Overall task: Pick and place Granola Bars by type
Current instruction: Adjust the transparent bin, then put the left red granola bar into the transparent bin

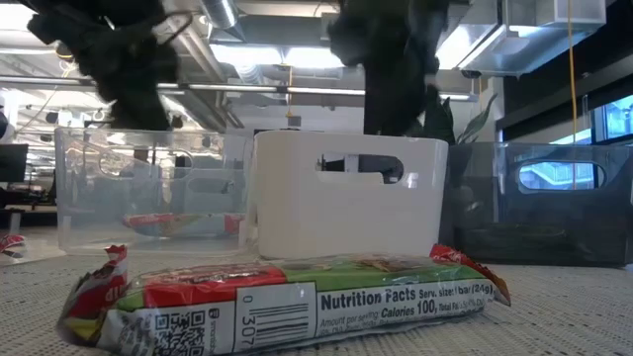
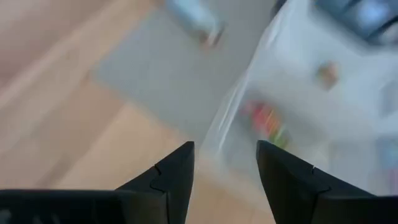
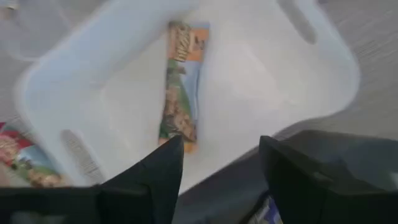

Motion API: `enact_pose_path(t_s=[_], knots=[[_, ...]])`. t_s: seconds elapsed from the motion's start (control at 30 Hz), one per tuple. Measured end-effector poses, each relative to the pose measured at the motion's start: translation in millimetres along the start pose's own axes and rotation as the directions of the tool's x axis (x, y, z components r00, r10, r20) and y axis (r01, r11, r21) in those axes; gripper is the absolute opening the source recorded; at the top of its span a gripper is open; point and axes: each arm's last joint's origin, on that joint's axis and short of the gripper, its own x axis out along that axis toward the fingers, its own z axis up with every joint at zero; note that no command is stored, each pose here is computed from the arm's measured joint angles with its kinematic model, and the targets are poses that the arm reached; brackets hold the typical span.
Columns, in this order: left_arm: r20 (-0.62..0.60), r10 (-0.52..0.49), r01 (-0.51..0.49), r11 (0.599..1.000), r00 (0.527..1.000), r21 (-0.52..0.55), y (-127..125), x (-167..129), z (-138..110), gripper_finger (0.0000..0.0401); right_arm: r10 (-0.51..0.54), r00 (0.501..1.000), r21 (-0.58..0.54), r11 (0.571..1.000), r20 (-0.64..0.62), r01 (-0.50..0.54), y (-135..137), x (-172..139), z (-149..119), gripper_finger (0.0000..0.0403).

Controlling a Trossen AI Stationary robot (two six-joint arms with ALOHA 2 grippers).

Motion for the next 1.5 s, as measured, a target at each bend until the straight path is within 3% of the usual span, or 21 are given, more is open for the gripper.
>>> enact_pose_path(t_s=[0.13, 0.27, 0.6, 1.1, 1.37, 1.5], knots=[[-0.157, 0.051, -0.058, 0.997, 0.986, -0.042, 3.5, -0.9, -15.8, 0.0166, -0.019, 0.994, -0.002, 1.000, 0.108, 0.019, 9.6, -38.0, -3.2, 0.0213], [-0.251, 0.074, -0.092, 0.994, 0.965, -0.060, 0.1, -0.1, -26.7, 0.0166, -0.002, 0.992, 0.044, 0.999, 0.124, -0.003, 12.8, -62.8, -15.2, 0.0213], [-0.257, 0.107, -0.105, 0.994, 0.961, 0.021, -16.0, 24.6, -26.5, 0.0166, -0.110, 0.994, 0.154, 0.982, 0.012, 0.107, 15.1, -85.1, -54.2, 0.0213], [-0.208, 0.061, -0.049, 0.997, 0.976, 0.059, -24.8, 50.3, -16.8, 0.0166, -0.130, 0.992, 0.179, 0.975, 0.001, 0.128, 22.6, -84.4, -64.7, 0.0214], [-0.238, 0.120, -0.139, 0.988, 0.964, -0.064, -24.3, 36.7, -17.1, 0.0166, -0.154, 0.988, 0.036, 0.987, -0.017, 0.155, 20.4, -85.5, -67.3, 0.0214], [-0.204, 0.072, -0.109, 0.978, 0.976, -0.176, -38.5, 22.1, -14.2, 0.0166, -0.265, 0.958, -0.073, 0.959, 0.106, 0.274, 20.3, -98.7, -80.2, 0.0214]])
